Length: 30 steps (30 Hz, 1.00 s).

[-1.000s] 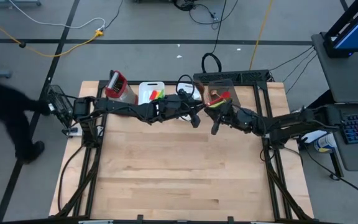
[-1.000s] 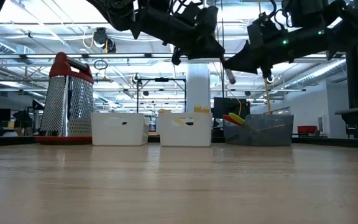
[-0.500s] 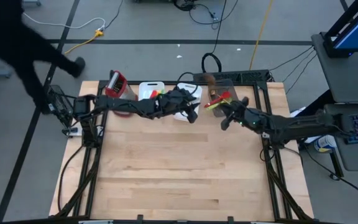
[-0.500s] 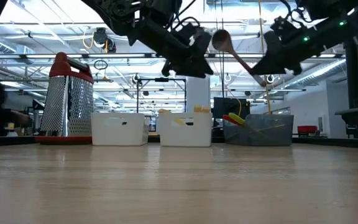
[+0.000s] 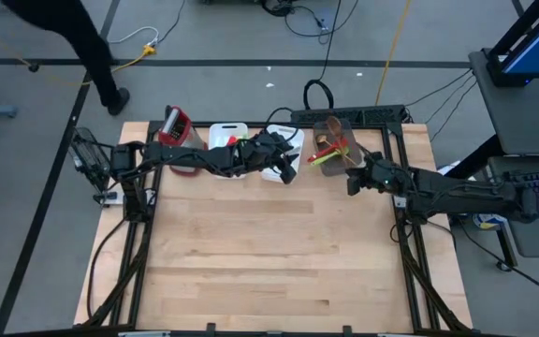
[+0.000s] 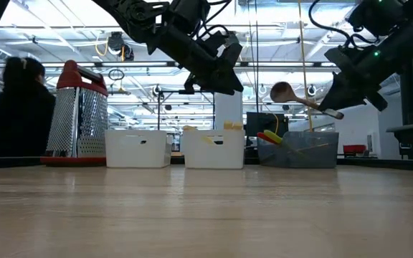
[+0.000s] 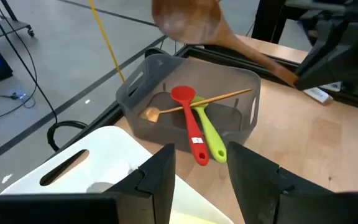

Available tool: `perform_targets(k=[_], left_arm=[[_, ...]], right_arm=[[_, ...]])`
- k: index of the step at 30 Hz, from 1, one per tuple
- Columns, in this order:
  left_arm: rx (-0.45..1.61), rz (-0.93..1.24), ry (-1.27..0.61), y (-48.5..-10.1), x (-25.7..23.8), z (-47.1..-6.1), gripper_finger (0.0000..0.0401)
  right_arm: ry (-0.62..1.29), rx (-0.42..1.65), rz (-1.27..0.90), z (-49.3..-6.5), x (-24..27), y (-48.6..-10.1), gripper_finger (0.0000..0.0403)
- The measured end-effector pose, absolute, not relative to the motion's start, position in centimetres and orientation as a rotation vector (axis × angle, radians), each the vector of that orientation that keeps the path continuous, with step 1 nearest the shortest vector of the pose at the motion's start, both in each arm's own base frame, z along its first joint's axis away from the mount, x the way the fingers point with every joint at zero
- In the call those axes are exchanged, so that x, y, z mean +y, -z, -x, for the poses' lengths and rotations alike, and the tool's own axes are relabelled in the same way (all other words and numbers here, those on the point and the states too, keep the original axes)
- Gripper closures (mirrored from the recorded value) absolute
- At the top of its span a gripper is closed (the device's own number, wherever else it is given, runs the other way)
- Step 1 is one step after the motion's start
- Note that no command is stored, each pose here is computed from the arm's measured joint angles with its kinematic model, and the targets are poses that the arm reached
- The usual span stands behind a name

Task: Pick & Place Kitchen Items
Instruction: Put the brown serving spoon into the black bin

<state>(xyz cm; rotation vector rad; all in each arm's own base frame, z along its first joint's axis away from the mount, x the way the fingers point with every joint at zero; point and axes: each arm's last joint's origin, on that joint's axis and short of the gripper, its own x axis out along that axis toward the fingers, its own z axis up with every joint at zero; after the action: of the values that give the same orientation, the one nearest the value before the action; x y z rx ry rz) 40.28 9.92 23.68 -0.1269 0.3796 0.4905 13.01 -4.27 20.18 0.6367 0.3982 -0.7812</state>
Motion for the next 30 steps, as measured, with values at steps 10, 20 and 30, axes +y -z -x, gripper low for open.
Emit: perform_targets(k=[10,20,30], left_arm=[[0.374,0.117,-0.488,-23.7,9.9,-40.3,0.0251],[0.375,0.117,-0.488,-23.7,9.9,-40.3,0.0251],[0.373,0.101,-0.484,-23.8,9.9,-40.3,0.0251]], right_arm=[[0.788,0.453,-0.977,-11.9,-5.3,-19.4,0.0370],[0.822,0.403,-1.202,-11.3,-6.4,-19.3,0.0367],[0.836,0.377,-1.248,-10.9,-7.1,-19.3,0.0316]])
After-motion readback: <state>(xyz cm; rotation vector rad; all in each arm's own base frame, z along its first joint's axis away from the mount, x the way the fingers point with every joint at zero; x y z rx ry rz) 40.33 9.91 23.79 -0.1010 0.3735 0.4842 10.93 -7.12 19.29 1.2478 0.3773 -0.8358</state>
